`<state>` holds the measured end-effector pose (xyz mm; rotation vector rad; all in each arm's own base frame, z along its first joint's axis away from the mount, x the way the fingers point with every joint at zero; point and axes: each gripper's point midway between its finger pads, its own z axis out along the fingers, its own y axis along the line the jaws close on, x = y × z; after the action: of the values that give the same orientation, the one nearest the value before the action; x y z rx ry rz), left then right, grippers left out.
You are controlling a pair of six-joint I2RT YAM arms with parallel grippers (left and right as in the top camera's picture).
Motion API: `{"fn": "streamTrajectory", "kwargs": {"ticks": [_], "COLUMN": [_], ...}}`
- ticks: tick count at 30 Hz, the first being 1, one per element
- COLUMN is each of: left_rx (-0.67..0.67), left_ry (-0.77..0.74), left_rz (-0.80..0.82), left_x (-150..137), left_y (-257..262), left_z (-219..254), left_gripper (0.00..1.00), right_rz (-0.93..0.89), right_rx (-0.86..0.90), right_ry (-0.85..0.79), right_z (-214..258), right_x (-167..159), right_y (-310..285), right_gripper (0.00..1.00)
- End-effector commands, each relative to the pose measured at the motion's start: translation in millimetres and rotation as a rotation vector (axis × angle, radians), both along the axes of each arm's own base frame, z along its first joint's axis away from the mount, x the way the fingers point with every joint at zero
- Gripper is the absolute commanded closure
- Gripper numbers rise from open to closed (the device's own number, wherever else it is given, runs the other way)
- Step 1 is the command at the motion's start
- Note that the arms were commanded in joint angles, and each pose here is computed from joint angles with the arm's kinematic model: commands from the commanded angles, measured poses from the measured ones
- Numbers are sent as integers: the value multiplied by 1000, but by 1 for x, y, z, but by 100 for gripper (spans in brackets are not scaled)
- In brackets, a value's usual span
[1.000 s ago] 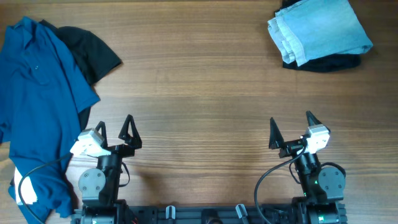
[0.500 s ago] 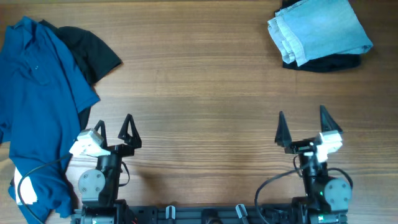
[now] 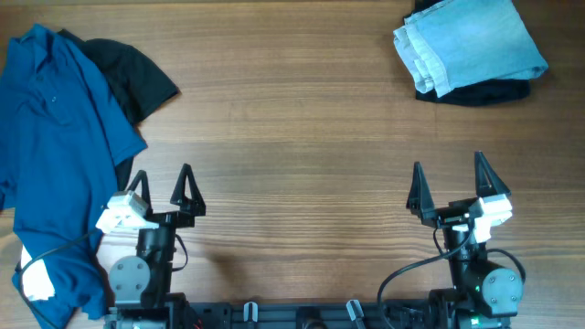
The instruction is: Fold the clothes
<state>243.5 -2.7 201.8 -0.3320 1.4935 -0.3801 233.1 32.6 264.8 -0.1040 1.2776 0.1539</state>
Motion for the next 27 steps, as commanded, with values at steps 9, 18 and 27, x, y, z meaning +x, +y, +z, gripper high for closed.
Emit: {"fn": "streamTrajectory", "kwargs": {"ticks": [9,18,27], "left_rx": [125,134,131], "left_ry": [112,532,847], "left_rz": [74,48,-28], "left_x": [3,64,143], "left_y": [12,14,15], "left_z": [99,109,94], "left_gripper": [0,0,0], "right_rz": [170,339,399], "right_rx": [-192,-177,-160], "right_ry": [137,576,976], "right_z": [84,77,17], "right_x": [48,124,163], "right_y": [38,64,70], "right_gripper": [0,0,0]}}
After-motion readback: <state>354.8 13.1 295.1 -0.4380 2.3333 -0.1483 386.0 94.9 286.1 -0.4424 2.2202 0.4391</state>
